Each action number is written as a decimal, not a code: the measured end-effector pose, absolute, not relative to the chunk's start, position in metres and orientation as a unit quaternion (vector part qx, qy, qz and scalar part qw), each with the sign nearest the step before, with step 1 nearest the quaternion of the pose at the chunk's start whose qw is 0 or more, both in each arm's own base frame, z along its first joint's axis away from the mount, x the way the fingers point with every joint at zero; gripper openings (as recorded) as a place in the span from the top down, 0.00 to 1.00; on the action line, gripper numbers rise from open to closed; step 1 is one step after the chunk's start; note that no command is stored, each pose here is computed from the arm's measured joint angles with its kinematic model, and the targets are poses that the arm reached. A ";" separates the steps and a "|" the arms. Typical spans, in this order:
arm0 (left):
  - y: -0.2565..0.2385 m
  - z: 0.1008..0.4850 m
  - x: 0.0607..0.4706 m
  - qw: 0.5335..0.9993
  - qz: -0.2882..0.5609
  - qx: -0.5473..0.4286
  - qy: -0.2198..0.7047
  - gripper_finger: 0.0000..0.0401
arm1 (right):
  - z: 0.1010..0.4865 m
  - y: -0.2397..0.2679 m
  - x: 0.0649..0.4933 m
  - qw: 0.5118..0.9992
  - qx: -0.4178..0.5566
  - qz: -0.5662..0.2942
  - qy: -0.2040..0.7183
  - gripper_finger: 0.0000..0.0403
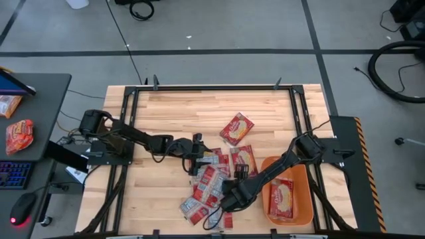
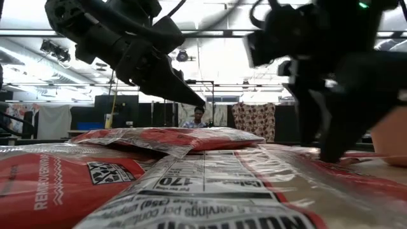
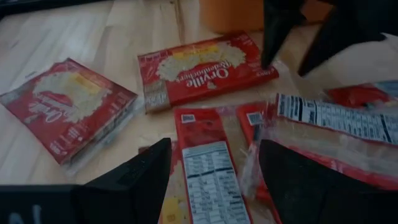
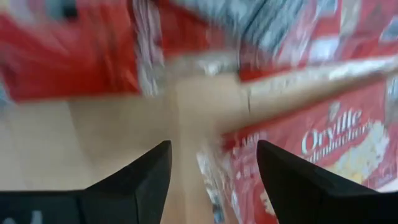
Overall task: Sort popcorn bags into baskets
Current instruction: Put the red popcorn bag into the orange bin
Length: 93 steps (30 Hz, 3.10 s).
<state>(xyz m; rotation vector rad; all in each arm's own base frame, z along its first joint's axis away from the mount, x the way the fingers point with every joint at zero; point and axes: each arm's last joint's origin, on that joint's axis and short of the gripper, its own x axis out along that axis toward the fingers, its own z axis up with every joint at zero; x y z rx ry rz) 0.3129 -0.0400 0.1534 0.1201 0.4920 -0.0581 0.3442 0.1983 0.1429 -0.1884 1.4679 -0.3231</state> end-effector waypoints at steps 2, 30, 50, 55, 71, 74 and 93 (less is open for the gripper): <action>-0.041 0.154 0.313 0.968 -0.030 0.061 0.242 0.38 | 0.137 0.199 0.341 0.726 -0.088 -0.147 0.666 0.40; -0.040 0.147 0.309 0.957 -0.033 0.067 0.281 0.38 | 0.147 0.191 0.330 0.720 -0.137 -0.150 0.664 0.98; -0.040 0.147 0.309 0.957 -0.031 0.063 0.280 0.38 | 0.321 0.141 0.274 0.845 0.056 -0.133 0.515 0.99; -0.040 0.147 0.309 0.957 -0.031 0.060 0.281 0.38 | 0.352 0.134 0.251 0.848 0.160 -0.067 0.501 0.99; -0.041 0.146 0.308 0.957 -0.027 0.048 0.286 0.38 | 0.388 0.118 0.166 0.792 0.232 -0.051 0.563 0.99; -0.041 0.145 0.308 0.956 -0.027 0.048 0.289 0.38 | 0.381 0.120 0.165 0.781 0.188 -0.063 0.592 0.99; -0.040 0.143 0.306 0.951 -0.024 0.040 0.307 0.38 | 0.257 0.178 0.213 0.720 0.185 -0.062 0.667 0.98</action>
